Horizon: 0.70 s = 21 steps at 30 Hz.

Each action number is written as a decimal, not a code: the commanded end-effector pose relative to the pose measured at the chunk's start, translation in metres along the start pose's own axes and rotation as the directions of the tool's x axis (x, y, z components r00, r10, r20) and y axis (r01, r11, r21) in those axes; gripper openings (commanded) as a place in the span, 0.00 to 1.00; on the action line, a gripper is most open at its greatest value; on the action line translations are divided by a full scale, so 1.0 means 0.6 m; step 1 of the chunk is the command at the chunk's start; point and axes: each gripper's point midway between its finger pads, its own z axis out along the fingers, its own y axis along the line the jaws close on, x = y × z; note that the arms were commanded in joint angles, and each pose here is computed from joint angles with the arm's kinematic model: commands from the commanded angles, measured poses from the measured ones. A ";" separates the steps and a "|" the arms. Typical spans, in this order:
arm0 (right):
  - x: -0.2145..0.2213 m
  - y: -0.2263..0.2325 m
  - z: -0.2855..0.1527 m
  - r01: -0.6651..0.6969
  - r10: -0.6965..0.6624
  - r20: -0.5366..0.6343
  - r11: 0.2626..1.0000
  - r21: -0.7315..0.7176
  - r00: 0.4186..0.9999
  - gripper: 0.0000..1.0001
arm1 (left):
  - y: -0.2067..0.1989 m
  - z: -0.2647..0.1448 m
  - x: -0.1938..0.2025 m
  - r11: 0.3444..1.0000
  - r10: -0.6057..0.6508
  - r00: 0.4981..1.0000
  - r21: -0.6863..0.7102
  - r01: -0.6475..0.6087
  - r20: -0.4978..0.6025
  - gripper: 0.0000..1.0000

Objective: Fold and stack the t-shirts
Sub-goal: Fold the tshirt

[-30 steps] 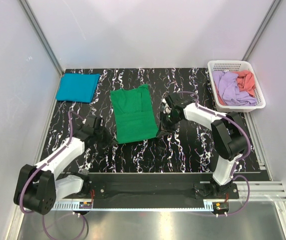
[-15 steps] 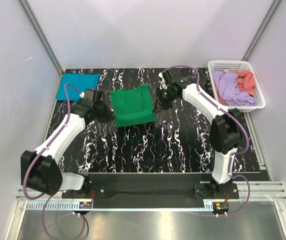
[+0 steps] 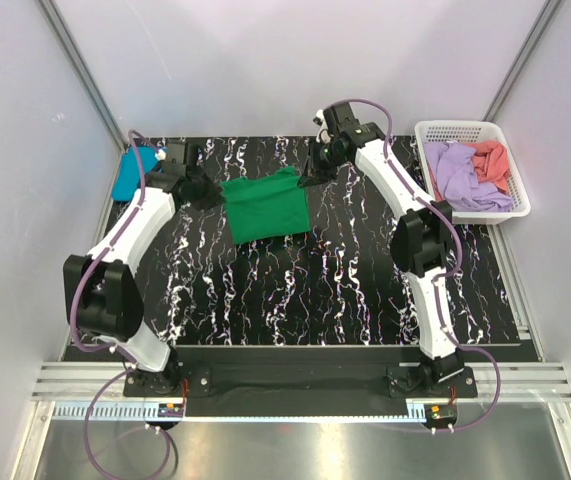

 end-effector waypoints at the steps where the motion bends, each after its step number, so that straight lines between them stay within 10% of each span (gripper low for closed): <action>1: -0.053 0.026 -0.010 0.001 0.005 0.072 0.997 -0.083 0.997 0.00 | -0.039 -0.001 -0.067 0.997 0.027 0.995 0.068 -0.034 0.100 0.00; 21: -0.177 0.053 0.081 0.081 0.010 0.311 0.957 -0.279 0.950 0.00 | -0.068 0.089 -0.180 0.982 0.053 0.973 0.165 -0.092 0.225 0.00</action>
